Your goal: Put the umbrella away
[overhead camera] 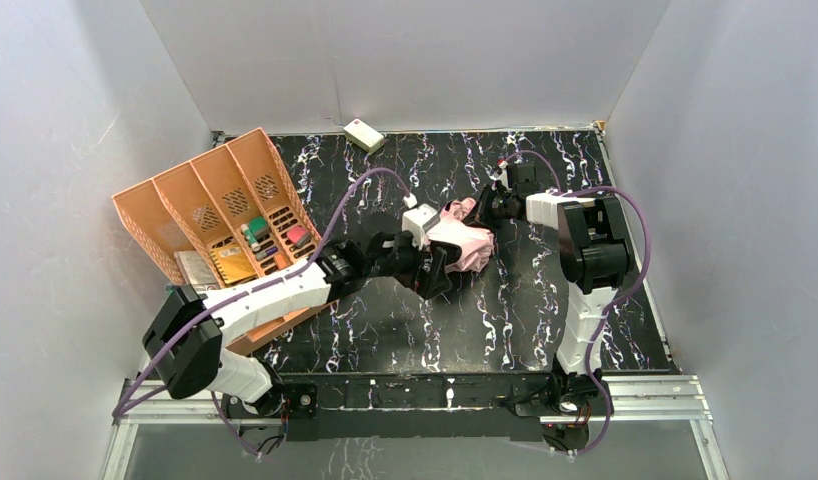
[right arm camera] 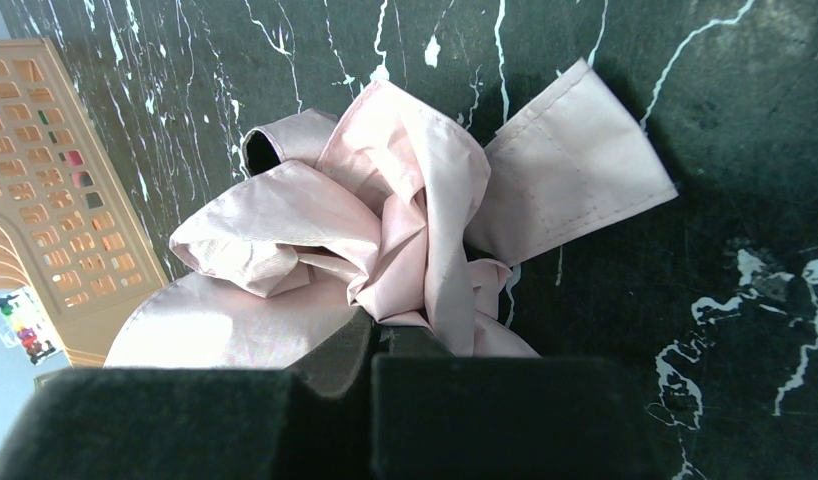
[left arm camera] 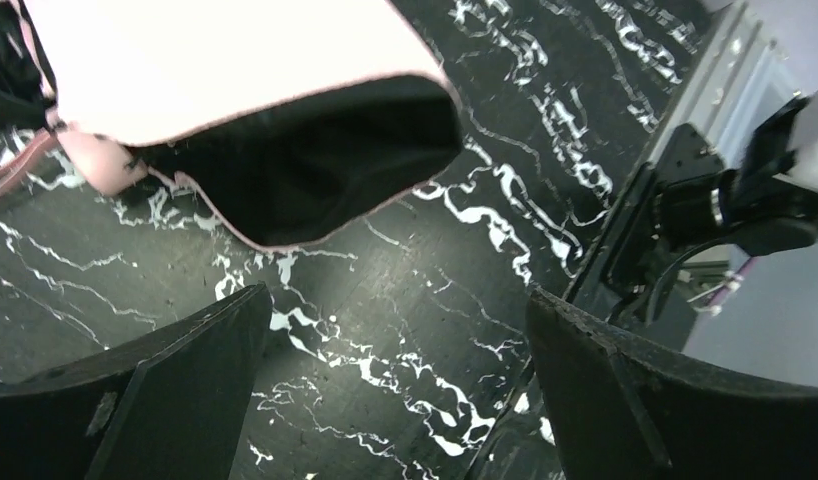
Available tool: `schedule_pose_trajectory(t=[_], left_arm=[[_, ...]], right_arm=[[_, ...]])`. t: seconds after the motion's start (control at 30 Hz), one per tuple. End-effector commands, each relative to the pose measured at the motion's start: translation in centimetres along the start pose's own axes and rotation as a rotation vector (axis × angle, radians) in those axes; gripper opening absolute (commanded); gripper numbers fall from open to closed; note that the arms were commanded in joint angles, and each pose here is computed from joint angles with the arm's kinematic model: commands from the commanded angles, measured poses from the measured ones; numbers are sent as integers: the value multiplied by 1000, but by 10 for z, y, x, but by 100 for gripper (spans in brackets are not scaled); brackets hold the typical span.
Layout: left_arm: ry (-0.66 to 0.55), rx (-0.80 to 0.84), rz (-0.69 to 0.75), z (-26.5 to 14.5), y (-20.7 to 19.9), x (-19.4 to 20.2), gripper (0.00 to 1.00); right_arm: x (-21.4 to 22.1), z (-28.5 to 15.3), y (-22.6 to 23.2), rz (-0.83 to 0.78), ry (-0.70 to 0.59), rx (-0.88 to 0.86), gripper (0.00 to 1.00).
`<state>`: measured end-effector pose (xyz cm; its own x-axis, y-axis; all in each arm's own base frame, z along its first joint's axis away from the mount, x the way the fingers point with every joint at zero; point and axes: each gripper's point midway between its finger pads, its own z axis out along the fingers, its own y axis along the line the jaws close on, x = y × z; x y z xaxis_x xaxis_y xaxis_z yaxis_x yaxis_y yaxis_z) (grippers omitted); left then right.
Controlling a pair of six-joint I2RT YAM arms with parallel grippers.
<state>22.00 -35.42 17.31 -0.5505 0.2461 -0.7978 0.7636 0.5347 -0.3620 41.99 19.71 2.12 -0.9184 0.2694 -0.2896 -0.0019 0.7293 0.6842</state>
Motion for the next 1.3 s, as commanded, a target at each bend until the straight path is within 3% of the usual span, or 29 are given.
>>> schedule_pose_trajectory(t=[0.0,0.27,0.5,0.8,0.9,0.97,1.07,1.27], left_arm=[[-79,-22,74,0,-8,-7,98],[-105,-135,216,32,15,-11,98],[-105,-207,275,49,34,-16,87],[-93,-32,285,57,1,-24,57],[-79,44,276,57,-13,-19,36],[-80,69,260,57,-17,-17,14],[-85,74,241,56,-18,-15,0],[-78,135,210,44,-33,-18,0]], right_arm=[[27,12,-63,32,60,208,0],[29,12,-64,35,62,209,0],[27,12,-62,32,59,203,0],[29,13,-63,34,66,200,0],[29,13,-62,33,66,194,0],[29,14,-62,32,66,193,0],[29,14,-62,32,65,193,0],[31,15,-65,38,68,201,0]])
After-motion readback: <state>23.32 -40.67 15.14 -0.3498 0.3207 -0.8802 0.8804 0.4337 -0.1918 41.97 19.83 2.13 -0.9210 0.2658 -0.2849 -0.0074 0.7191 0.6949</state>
